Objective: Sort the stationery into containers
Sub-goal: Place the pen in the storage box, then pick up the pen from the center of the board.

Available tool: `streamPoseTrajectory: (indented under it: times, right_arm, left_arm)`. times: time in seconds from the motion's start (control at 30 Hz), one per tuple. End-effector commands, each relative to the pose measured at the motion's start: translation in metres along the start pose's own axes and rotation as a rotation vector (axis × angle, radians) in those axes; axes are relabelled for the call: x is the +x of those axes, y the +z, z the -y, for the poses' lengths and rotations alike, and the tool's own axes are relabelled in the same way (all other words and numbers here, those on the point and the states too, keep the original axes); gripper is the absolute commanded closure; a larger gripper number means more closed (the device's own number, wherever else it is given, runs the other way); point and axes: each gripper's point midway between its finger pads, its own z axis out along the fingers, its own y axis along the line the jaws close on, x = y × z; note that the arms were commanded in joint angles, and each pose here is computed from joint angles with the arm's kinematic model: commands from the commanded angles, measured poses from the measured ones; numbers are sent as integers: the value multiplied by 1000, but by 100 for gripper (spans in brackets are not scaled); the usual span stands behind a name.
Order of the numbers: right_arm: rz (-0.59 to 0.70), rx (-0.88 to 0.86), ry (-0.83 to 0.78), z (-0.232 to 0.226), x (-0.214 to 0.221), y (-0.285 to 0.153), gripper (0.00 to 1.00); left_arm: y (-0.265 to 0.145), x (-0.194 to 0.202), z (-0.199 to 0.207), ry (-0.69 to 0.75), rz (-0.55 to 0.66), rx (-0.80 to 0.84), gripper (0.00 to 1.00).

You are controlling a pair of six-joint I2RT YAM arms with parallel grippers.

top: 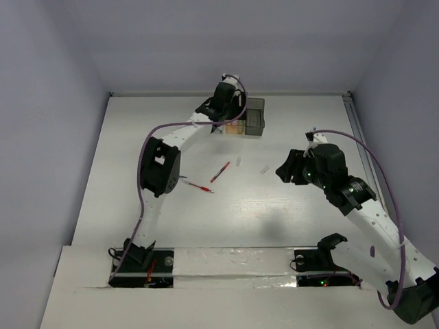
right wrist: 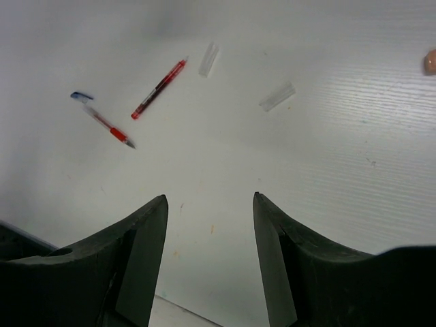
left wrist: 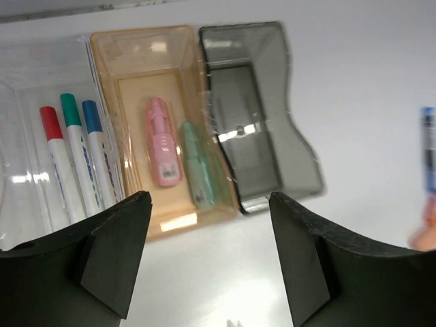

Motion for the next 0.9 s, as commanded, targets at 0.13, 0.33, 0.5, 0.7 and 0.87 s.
streamPoseTrajectory:
  times: [0.13, 0.33, 0.5, 0.7, 0.87]
  right_arm:
    - [98, 189, 42, 33, -25, 0, 44]
    - [133, 310, 108, 65, -40, 12, 47]
    - [121, 400, 193, 101, -44, 34, 52]
    - [135, 532, 250, 141, -62, 54, 53]
    - [117, 670, 273, 172, -72, 74, 51]
  left_arm:
    - [-191, -112, 101, -34, 407, 369, 31]
    - [-287, -53, 119, -74, 469, 526, 27]
    - [-305, 15, 118, -69, 367, 599, 26]
    - [-316, 46, 103, -47, 351, 601, 25]
    - [-323, 58, 105, -40, 366, 653, 25]
